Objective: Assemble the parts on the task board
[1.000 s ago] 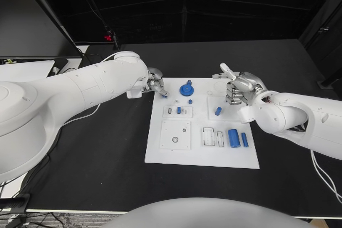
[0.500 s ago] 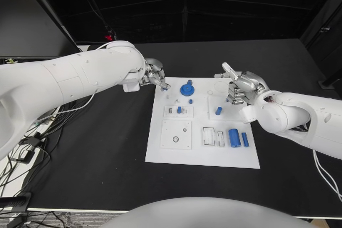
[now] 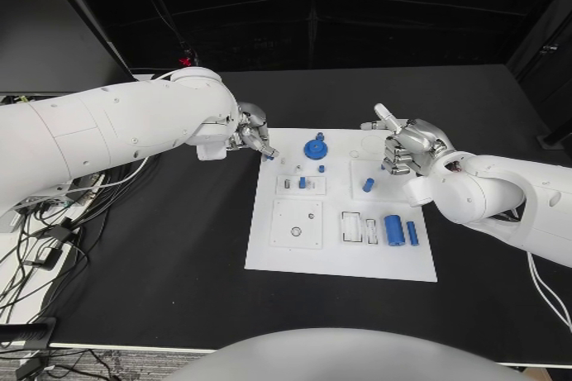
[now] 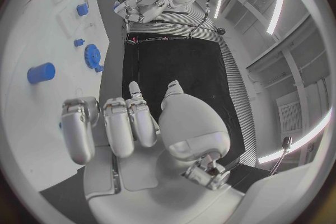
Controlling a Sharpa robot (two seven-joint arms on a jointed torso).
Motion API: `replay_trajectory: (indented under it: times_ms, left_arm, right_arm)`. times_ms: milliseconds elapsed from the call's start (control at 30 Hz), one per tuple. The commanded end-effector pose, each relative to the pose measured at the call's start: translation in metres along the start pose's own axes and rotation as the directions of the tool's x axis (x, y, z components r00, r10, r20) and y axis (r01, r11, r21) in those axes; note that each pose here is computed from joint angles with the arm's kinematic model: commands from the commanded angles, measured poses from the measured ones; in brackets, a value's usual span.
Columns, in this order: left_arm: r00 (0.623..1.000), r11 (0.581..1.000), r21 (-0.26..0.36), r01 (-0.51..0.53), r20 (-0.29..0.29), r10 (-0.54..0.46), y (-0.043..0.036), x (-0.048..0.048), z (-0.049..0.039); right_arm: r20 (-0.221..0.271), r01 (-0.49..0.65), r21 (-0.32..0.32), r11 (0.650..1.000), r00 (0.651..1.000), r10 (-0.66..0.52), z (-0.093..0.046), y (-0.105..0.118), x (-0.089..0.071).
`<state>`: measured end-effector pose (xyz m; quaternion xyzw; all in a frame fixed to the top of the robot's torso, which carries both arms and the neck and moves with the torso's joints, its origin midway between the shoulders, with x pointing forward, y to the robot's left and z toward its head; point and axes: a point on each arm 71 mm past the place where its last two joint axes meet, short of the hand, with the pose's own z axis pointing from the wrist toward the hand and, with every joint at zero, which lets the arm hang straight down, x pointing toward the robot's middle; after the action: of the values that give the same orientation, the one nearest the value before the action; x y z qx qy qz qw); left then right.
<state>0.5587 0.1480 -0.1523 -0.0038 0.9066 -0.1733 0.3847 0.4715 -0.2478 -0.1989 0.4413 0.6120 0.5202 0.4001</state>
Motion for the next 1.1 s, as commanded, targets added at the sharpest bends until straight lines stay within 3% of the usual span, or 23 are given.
replay_trajectory:
  times_ms: [33, 300, 833, 1100]
  left_arm:
    - [1.0, 0.997, -0.068, 0.027, -0.001, -0.027, 0.0042, 0.0043, -0.0026]
    - [1.0, 0.996, -0.082, 0.025, -0.014, -0.026, -0.0005, 0.0171, -0.0028]
    - [0.999, 0.994, -0.111, 0.009, -0.042, -0.014, -0.0233, 0.0405, 0.0141]
    - [0.999, 0.993, -0.114, 0.007, -0.052, -0.013, -0.0264, 0.0452, 0.0203]
  right_arm:
    - [-0.007, 0.0, -0.02, 1.0, 1.0, 0.0, 0.0, 0.002, 0.001]
    - [-0.006, 0.001, -0.021, 1.0, 1.0, -0.001, 0.0, 0.002, 0.001]
    - [-0.01, -0.001, -0.022, 1.0, 1.0, 0.0, 0.001, 0.002, 0.003]
    - [-0.012, -0.001, -0.023, 1.0, 1.0, 0.001, 0.001, 0.002, 0.003]
